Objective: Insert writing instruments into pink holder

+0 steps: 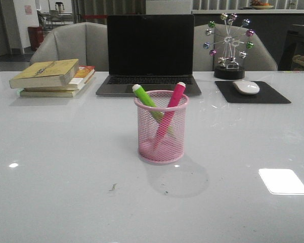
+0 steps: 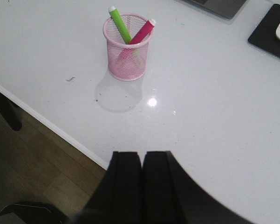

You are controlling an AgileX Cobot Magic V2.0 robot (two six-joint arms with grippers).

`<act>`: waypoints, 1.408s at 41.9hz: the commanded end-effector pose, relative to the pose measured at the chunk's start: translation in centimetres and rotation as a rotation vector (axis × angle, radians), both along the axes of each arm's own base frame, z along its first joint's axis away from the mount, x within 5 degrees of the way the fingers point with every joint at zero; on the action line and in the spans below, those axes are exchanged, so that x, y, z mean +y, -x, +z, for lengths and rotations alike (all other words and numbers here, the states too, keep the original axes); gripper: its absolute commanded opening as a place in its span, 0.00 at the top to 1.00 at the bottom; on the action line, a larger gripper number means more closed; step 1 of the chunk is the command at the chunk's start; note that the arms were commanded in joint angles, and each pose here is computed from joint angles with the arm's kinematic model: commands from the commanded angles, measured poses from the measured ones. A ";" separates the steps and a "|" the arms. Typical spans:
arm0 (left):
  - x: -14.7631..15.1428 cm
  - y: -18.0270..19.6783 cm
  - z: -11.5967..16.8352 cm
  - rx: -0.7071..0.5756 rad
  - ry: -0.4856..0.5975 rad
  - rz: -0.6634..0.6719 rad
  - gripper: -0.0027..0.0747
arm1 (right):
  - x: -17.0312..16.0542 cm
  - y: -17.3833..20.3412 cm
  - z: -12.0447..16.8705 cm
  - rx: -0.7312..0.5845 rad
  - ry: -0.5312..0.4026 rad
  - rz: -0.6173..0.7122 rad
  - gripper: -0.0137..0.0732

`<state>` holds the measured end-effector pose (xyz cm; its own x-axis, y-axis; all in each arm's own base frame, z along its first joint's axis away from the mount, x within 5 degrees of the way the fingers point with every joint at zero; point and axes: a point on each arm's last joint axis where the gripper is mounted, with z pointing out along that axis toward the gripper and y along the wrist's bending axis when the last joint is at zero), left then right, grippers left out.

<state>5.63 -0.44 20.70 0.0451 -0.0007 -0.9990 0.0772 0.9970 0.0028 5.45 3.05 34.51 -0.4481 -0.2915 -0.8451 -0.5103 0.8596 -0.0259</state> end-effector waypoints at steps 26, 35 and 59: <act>0.0 0.3 0.9 -0.111 0.016 -0.003 0.85 | 0.1 -0.3 1.3 -0.090 -0.041 0.003 0.78; 0.0 0.3 0.9 -0.111 0.016 -0.003 0.85 | -0.9 -0.3 -0.3 -0.248 -0.129 -0.155 0.78; 0.0 0.3 0.9 -0.111 0.016 -0.003 0.85 | -3.3 0.1 -13.1 -0.684 -0.251 -0.564 0.78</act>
